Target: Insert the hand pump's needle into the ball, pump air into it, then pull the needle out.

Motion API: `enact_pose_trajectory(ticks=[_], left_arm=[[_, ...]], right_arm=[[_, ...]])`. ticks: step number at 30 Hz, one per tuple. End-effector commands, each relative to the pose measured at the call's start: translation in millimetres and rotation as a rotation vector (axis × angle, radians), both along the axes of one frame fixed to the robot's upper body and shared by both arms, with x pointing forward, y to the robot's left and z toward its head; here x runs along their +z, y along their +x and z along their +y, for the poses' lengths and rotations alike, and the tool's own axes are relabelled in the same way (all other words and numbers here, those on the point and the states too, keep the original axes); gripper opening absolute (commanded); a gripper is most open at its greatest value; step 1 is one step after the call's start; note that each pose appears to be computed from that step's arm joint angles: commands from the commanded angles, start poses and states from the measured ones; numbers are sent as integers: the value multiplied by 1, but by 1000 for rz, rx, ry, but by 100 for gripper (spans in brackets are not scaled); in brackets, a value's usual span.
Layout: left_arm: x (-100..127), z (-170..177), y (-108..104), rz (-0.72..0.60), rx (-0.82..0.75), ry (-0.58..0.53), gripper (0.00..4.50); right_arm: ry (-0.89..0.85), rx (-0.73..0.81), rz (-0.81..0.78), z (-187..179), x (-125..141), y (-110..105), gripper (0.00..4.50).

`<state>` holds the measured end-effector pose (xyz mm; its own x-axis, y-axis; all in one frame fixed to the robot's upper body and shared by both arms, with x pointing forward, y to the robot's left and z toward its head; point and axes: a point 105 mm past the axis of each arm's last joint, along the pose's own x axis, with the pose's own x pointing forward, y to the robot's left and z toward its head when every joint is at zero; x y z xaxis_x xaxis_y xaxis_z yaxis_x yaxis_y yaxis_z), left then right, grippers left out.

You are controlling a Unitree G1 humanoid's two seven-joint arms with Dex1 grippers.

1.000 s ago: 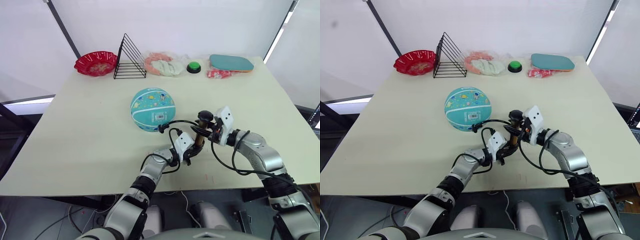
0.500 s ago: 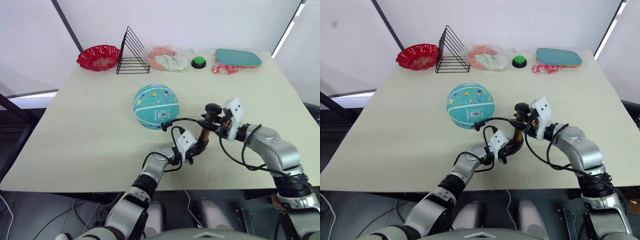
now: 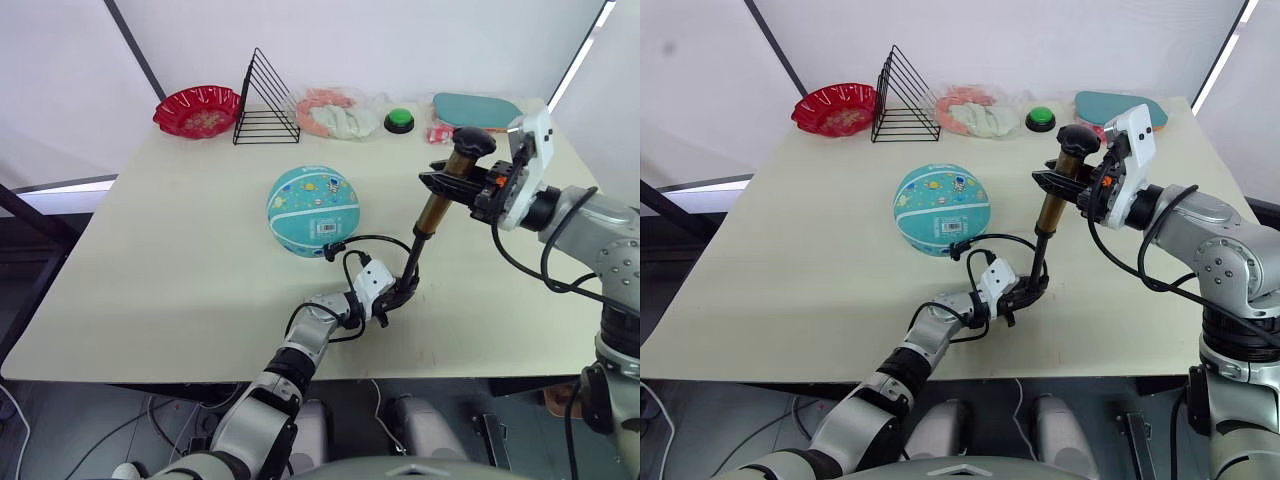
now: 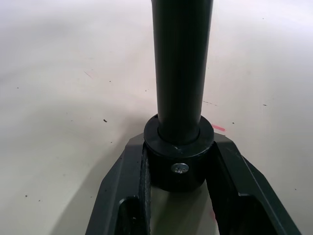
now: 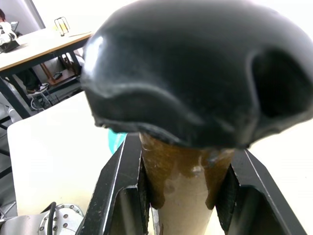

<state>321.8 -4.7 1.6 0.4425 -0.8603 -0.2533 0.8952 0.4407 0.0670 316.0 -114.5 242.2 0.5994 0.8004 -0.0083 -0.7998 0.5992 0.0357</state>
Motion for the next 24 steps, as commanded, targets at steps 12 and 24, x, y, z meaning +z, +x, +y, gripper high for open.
enact_pose_trajectory(ticks=[12,24], left_arm=[[-45,19,-20,150,51,87,105],[-45,25,-21,153,73,87,105]], right_arm=[[-218,48,308,25,-185,-19,106],[-197,-18,310,13,-212,-8,106]])
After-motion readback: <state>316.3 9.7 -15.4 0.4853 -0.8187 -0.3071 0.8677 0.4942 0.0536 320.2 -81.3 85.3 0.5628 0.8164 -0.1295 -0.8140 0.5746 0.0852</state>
